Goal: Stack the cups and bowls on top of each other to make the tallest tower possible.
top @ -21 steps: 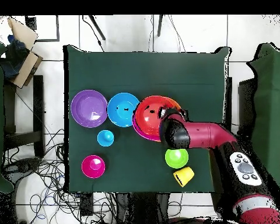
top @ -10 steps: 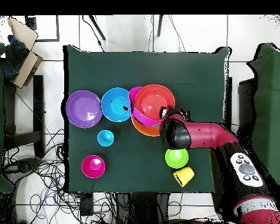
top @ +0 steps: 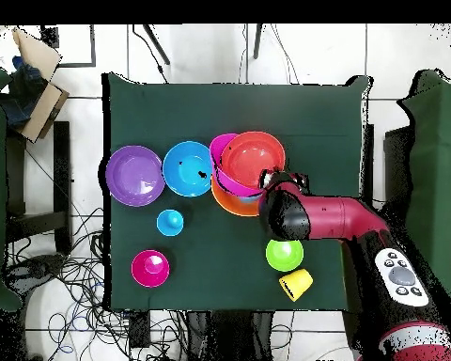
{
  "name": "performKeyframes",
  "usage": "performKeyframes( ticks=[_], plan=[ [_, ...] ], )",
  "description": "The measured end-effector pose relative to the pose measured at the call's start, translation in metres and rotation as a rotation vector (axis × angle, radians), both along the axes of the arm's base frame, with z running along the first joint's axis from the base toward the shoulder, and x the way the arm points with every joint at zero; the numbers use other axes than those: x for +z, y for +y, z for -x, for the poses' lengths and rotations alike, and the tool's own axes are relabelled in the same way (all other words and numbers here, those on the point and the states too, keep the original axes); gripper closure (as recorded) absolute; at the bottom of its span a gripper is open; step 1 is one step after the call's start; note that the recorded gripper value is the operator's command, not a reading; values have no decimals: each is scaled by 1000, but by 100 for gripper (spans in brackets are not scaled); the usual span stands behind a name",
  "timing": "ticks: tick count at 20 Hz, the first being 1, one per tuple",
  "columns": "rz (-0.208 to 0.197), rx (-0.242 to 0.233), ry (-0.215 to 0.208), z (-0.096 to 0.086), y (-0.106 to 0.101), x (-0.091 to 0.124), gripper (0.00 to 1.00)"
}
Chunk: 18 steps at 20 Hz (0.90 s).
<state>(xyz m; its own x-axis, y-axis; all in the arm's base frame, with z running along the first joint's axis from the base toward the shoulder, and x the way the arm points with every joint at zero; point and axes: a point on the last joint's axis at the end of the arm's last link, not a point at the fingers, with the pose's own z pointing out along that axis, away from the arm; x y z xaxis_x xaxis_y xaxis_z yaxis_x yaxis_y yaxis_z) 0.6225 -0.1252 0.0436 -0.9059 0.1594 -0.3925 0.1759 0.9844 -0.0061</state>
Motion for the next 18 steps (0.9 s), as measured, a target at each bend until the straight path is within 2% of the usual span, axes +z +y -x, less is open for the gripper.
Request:
performKeyframes(
  ticks=[5,9,14,18],
  plan=[
    [4,0,-12,-1,-1,10,100],
    [-6,-15,-15,2,-3,31,100],
    [-38,-71,21,20,-7,68,100],
    [-54,-93,42,31,-6,86,100]
  ],
)
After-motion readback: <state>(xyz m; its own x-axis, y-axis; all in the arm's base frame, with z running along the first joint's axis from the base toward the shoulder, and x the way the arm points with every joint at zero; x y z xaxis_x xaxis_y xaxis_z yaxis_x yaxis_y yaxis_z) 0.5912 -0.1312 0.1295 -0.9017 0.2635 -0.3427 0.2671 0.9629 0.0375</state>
